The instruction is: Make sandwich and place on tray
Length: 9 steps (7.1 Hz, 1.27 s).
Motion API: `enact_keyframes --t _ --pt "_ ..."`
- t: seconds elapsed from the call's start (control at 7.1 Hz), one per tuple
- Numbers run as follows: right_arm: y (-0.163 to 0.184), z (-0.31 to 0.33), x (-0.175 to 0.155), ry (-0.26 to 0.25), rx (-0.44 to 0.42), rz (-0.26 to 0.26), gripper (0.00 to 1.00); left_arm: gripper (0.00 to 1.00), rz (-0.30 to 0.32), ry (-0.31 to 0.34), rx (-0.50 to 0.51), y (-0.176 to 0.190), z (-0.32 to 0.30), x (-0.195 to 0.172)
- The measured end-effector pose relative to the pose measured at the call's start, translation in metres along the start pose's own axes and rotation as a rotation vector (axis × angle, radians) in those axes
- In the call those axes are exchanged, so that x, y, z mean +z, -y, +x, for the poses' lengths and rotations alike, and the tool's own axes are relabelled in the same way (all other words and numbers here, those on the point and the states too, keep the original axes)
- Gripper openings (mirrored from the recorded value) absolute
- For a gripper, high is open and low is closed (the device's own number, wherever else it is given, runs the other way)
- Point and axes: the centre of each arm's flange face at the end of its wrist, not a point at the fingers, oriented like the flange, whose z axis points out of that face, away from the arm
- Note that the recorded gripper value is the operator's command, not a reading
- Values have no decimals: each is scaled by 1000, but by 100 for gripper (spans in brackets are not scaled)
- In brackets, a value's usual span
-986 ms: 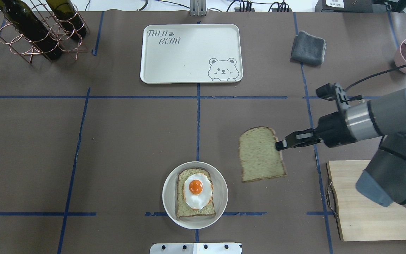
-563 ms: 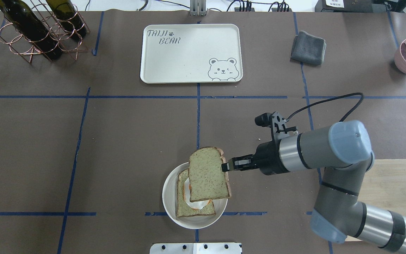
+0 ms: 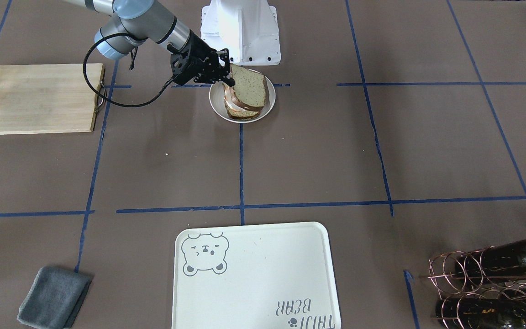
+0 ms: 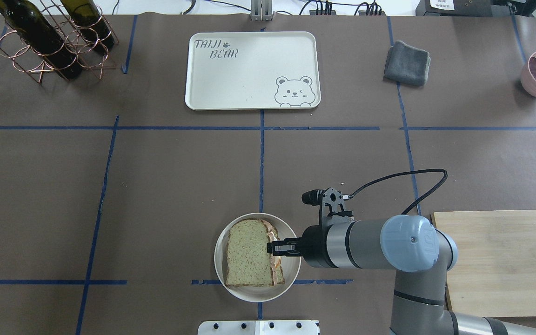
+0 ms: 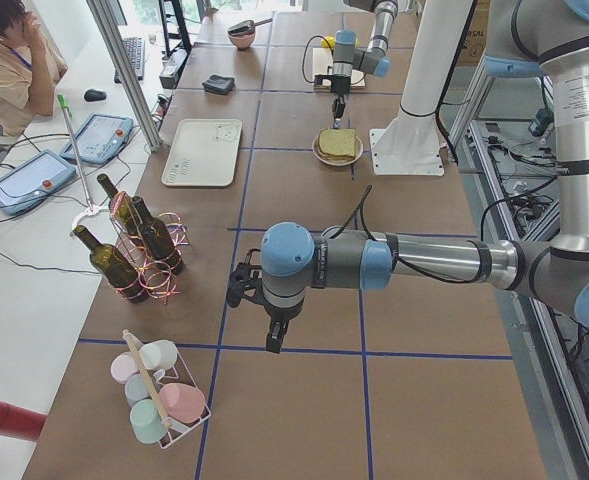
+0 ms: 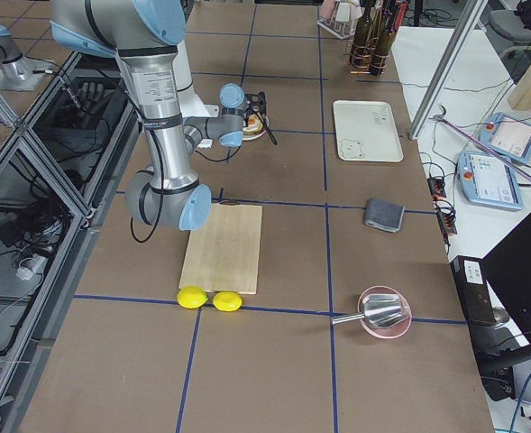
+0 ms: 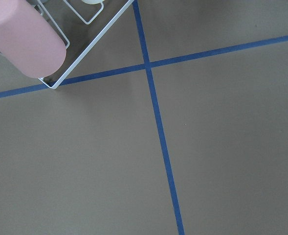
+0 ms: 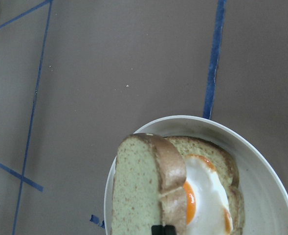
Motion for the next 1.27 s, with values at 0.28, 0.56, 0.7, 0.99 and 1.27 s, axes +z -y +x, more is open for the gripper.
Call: enact_keyframes --t 0.28,0.56,0.7,0.99,1.27 --pt "-1 3 3 -21 16 1 92 100 0 0 0 0 0 0" --pt "2 4 2 -51 23 1 100 100 0 0 -1 0 0 0" --pt "11 6 -3 -67 28 4 100 100 0 0 0 0 0 0" --pt "61 19 -30 -167 74 -13 100 100 -1 0 -1 0 0 0" --pt "127 45 -74 -280 94 -30 100 100 0 0 -1 0 0 0"
